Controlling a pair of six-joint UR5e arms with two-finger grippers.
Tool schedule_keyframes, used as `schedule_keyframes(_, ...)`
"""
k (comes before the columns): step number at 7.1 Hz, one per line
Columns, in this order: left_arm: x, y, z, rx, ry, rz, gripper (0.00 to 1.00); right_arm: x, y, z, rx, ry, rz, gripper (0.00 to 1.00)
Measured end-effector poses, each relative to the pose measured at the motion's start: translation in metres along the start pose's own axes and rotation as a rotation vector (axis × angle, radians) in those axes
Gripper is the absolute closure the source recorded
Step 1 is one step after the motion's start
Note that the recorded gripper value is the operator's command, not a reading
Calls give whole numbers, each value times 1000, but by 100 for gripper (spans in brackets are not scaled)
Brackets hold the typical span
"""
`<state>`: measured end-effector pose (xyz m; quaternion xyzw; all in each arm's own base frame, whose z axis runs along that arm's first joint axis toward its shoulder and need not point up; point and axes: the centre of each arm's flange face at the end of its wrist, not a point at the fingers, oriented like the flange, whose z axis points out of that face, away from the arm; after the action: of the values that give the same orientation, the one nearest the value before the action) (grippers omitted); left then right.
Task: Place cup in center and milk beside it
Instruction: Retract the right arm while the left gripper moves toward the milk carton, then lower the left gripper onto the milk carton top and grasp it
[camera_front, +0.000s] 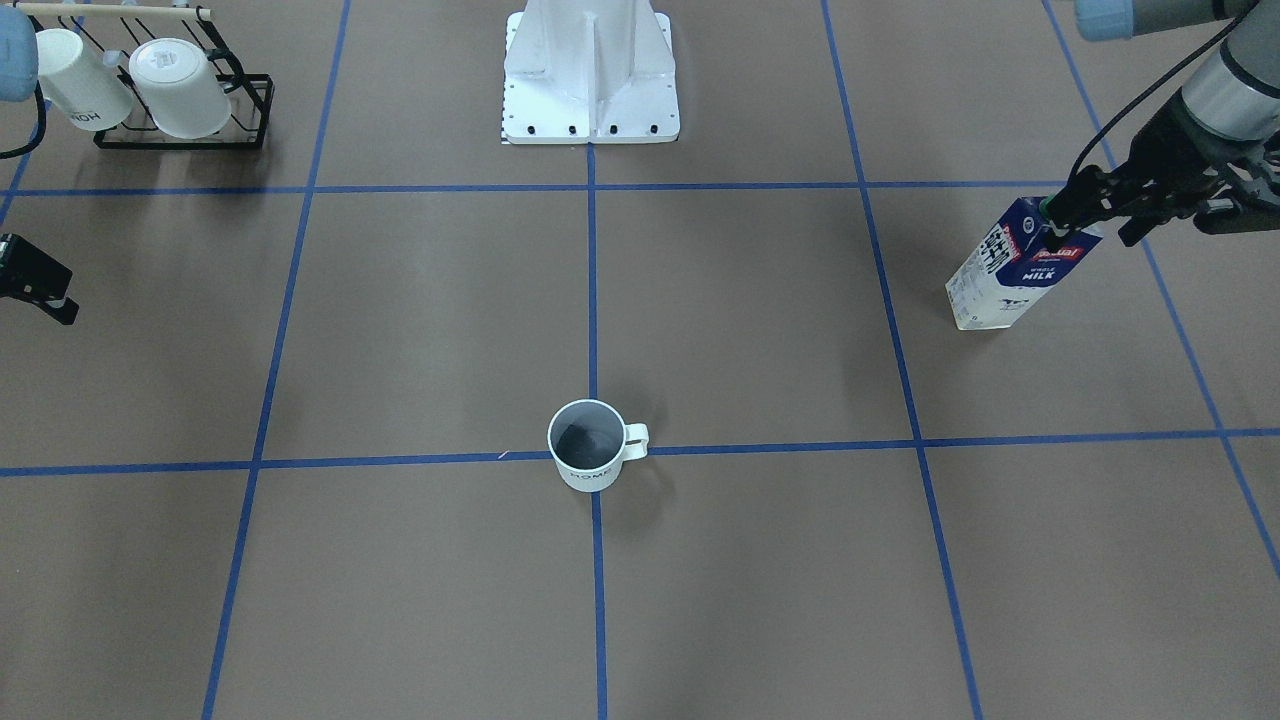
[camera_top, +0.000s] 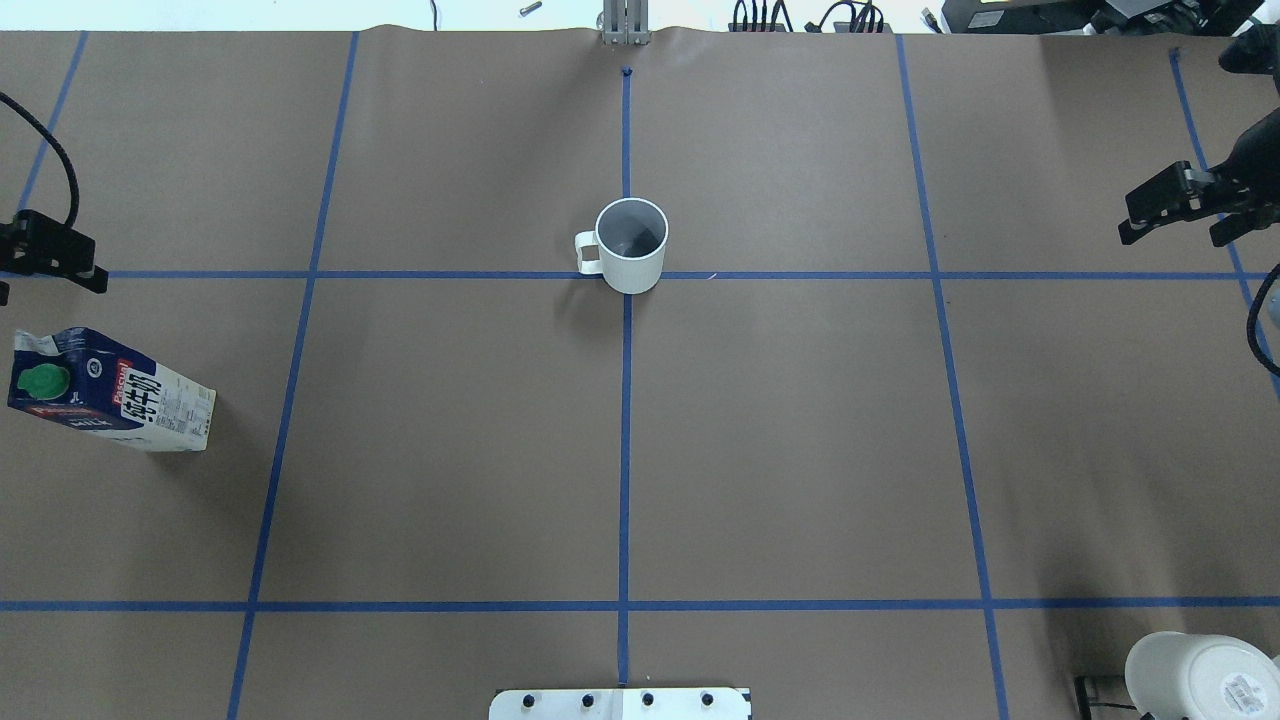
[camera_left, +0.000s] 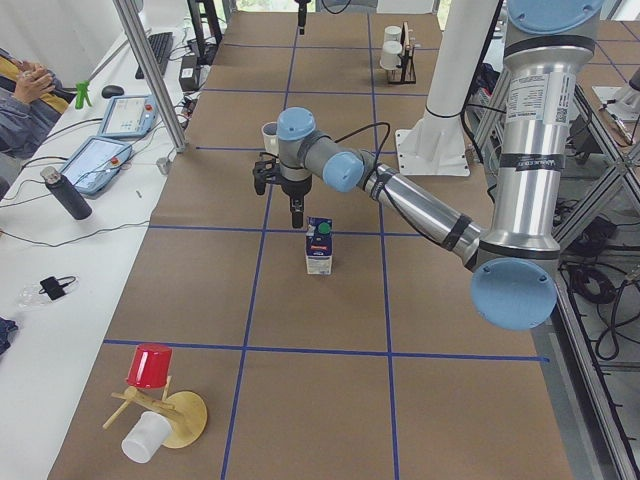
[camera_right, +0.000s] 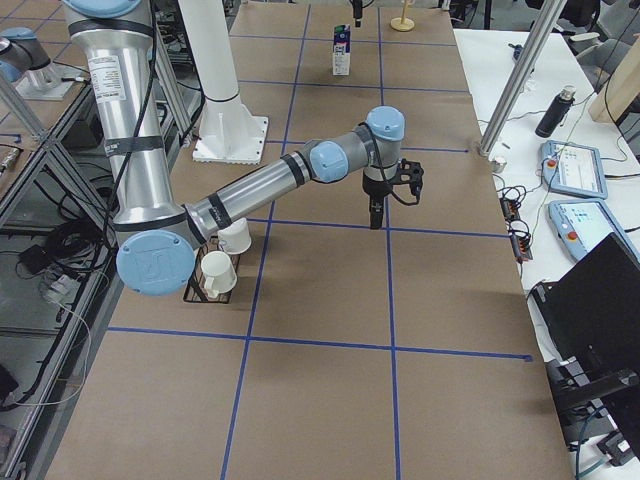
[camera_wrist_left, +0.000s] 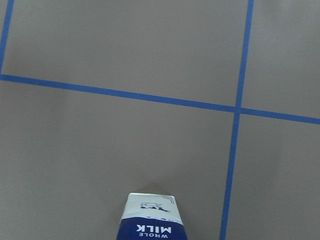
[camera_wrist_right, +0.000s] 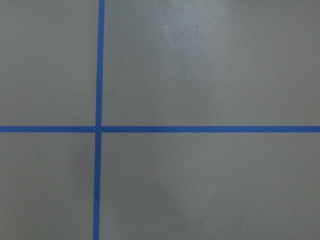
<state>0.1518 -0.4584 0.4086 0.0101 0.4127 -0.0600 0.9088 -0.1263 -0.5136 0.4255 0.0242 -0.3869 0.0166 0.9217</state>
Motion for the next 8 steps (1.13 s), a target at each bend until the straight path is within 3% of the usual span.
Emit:
schedule_keyframes(4,-11,23,5,-24,-10,15,2,3,2,11,-13,11,-1,0)
schedule_keyframes(8,-16,20,17,-46,-20,-6,2,2,3,15,-19,14,-2,0)
